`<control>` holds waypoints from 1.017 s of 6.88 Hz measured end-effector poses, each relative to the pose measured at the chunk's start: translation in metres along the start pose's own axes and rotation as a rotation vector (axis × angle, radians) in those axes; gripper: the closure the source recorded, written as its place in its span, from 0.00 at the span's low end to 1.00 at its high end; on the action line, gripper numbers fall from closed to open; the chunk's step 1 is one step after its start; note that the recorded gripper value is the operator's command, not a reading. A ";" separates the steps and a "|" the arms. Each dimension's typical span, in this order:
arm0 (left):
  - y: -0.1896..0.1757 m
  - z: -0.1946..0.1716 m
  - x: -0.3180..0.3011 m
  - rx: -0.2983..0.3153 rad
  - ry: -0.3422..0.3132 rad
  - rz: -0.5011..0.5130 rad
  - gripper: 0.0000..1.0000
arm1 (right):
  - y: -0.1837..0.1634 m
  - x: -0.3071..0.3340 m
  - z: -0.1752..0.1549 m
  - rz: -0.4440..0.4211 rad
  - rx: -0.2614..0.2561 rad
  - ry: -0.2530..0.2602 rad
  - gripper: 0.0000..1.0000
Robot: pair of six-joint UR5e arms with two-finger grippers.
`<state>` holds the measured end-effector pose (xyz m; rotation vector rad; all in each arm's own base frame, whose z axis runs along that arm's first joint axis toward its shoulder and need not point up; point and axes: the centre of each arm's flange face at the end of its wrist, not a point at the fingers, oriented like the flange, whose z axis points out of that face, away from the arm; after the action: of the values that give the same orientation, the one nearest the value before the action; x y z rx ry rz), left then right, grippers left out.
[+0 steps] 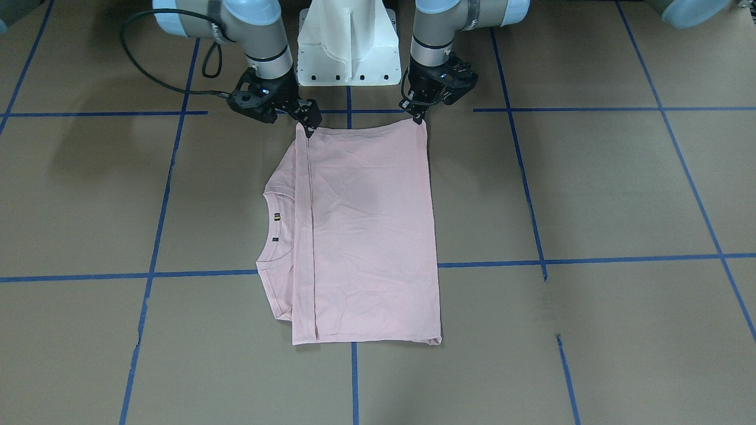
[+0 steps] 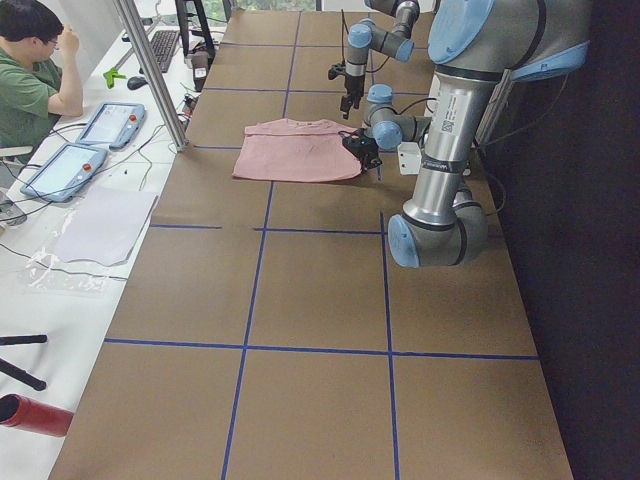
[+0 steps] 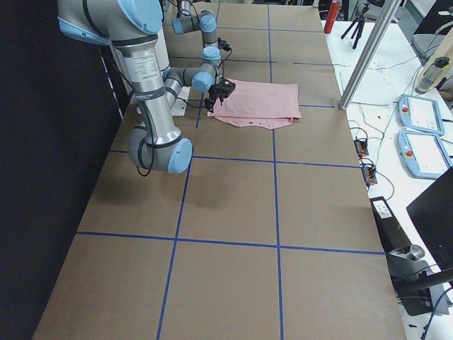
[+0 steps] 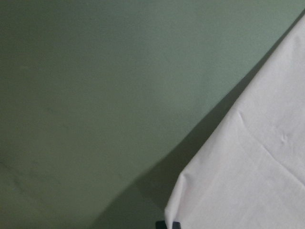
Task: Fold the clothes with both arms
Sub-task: 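Move the right gripper to the shirt's near corner beside the collar, then grasp the shirt's two near corners with both grippers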
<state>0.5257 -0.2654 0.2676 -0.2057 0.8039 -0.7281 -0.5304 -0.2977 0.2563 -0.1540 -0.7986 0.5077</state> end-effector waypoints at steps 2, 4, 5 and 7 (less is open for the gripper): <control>0.000 0.000 0.000 0.000 -0.001 0.000 1.00 | 0.006 -0.002 0.025 -0.004 0.020 0.025 0.00; 0.000 0.000 0.000 -0.001 0.000 0.000 1.00 | 0.004 -0.001 0.047 -0.008 0.017 0.014 0.05; 0.001 0.000 0.000 -0.001 0.001 0.000 1.00 | 0.004 0.002 0.054 -0.011 0.017 0.019 0.20; 0.001 -0.001 0.001 -0.002 0.002 0.000 1.00 | 0.004 0.002 0.059 -0.013 0.017 0.022 0.48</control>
<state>0.5257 -0.2653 0.2663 -0.2064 0.8062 -0.7273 -0.5726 -0.2963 0.2971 -0.1386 -0.7731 0.4991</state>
